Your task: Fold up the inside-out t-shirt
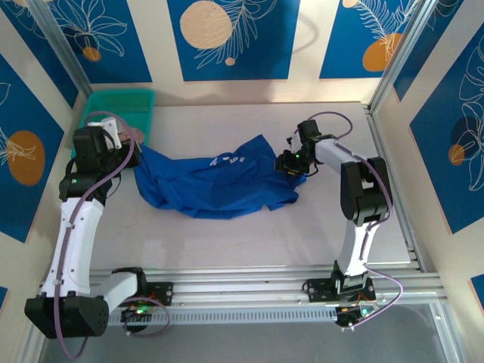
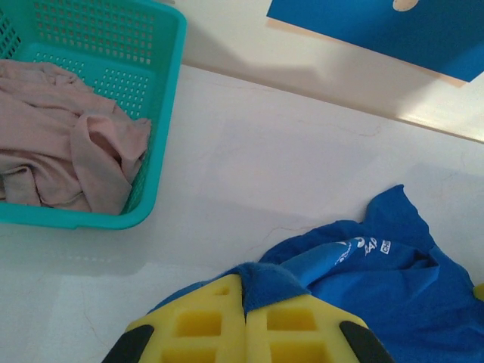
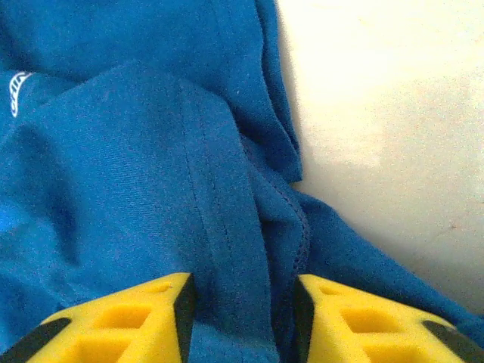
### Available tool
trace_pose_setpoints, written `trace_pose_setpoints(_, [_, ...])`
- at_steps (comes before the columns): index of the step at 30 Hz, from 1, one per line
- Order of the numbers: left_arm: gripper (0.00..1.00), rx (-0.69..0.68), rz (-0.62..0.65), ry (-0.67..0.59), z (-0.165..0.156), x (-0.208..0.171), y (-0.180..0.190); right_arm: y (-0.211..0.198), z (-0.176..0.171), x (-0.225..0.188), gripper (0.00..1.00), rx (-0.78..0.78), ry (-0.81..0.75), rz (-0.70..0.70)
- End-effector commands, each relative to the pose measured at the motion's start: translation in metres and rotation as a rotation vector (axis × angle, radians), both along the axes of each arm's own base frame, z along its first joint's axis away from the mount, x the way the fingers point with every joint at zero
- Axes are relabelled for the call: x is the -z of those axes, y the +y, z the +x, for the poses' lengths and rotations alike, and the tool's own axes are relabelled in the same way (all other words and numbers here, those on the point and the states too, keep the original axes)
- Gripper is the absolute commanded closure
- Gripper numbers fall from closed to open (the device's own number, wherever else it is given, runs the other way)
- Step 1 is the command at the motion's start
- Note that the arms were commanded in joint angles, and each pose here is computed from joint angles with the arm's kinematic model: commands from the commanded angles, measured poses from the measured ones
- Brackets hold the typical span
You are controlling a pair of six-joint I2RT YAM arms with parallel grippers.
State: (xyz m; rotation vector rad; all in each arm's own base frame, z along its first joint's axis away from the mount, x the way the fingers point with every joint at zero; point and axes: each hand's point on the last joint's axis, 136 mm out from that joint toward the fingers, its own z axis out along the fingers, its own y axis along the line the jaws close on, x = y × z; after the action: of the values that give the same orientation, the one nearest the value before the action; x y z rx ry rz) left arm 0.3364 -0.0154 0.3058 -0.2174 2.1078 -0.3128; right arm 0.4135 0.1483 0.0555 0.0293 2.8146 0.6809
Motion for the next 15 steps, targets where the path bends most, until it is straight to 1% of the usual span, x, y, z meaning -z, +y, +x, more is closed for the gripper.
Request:
trace_pose_setpoints(1, [1.0,0.01,0.003,-0.032,0.001,-0.007,0.001,0.008,-0.003,-0.007,0.67,-0.024,-0.001,0.028])
trace_pose_setpoints(6, [1.0,0.011,0.002,-0.03,0.001,-0.006,0.001,0.009,-0.008,-0.017,0.81,-0.023,-0.019,0.037])
trace_pose_setpoints(10, [1.0,0.013,0.003,-0.03,0.001,-0.006,0.001,0.007,-0.012,-0.023,0.89,-0.014,-0.031,0.044])
trace_pose_setpoints(13, [1.0,0.014,0.002,-0.028,0.002,-0.005,0.001,0.007,-0.014,-0.027,0.99,-0.01,-0.039,0.058])
trace_pose_setpoints(15, [1.0,0.012,0.005,-0.028,0.002,-0.005,0.001,0.005,-0.016,-0.036,1.0,-0.005,-0.058,0.067])
